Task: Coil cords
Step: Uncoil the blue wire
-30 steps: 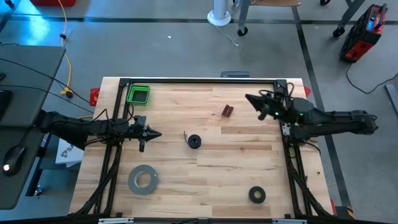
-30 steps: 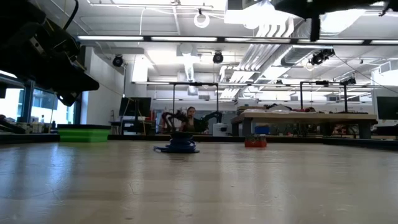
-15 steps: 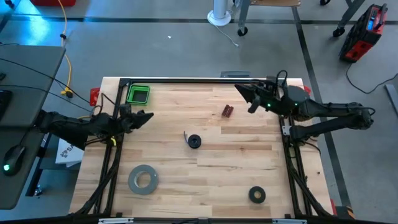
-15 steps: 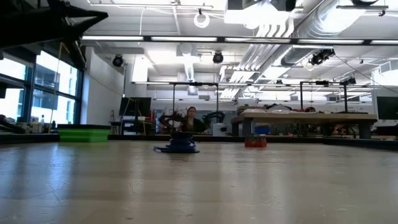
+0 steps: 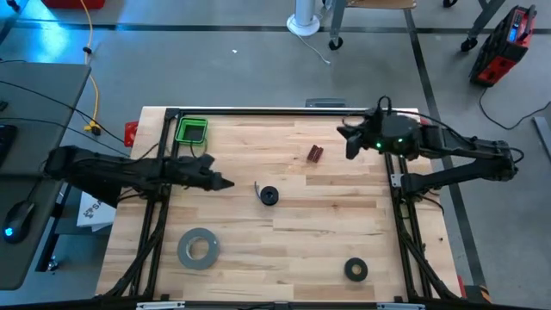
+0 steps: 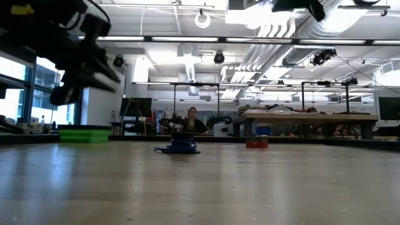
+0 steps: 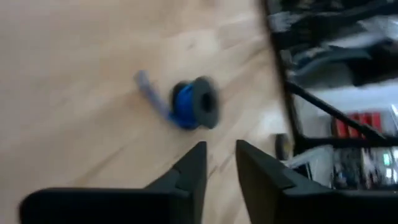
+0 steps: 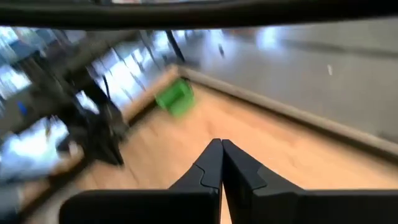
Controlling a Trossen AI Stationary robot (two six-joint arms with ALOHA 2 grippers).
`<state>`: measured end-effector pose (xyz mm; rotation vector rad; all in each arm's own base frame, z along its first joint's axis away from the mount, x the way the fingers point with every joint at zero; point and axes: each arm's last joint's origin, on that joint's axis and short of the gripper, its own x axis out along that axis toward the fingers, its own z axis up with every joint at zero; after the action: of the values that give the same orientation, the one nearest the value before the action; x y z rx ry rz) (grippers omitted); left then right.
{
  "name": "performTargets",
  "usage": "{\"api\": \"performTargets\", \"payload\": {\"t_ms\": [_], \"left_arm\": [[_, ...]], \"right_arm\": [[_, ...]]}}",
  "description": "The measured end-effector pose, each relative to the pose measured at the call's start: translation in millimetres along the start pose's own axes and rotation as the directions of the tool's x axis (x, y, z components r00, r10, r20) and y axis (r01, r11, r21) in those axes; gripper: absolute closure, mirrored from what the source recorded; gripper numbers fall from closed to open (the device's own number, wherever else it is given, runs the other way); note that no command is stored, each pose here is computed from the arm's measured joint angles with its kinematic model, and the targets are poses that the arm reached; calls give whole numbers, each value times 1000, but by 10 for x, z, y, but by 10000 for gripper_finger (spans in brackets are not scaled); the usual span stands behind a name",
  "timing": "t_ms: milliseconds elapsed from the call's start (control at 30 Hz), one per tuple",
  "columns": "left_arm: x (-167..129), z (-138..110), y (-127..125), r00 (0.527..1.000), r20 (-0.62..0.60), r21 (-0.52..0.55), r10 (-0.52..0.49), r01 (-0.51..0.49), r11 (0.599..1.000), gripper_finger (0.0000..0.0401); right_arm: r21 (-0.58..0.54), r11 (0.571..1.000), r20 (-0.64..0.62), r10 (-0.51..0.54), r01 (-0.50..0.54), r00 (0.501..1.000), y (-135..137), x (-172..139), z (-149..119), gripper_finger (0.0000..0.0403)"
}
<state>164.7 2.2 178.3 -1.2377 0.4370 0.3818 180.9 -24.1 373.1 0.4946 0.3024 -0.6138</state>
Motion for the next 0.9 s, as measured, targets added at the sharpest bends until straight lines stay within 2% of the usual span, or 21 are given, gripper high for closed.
{"api": "performTargets", "payload": {"t_ms": [100,200,367,567,700,800,900], "left_arm": [[176,-3,-18,1000,-1,-119,-19,19,993,267],[361,-2,-39,998,17,-175,-55,57,983,233],[621,-18,-36,1000,-20,-259,18,-23,966,198],[907,13,-207,997,-59,-252,43,-57,966,190],[1069,-39,-105,981,-139,-284,136,-172,943,190],[1145,-69,-58,974,-181,-307,137,-189,933,190],[1187,-67,-56,981,-155,-313,117,-161,936,190]], "right_arm": [[-11,999,-133,-41,39,990,-77,1,-135,402],[-39,998,-201,-48,41,978,-132,15,-247,402],[-43,999,-278,-14,2,961,-194,43,-403,402],[-43,999,-323,10,-25,946,-209,88,-486,402],[-37,999,-313,18,-31,949,-206,81,-476,402],[-33,999,-305,25,-37,952,-205,73,-468,402],[-32,999,-304,26,-37,952,-205,71,-466,402]]}}
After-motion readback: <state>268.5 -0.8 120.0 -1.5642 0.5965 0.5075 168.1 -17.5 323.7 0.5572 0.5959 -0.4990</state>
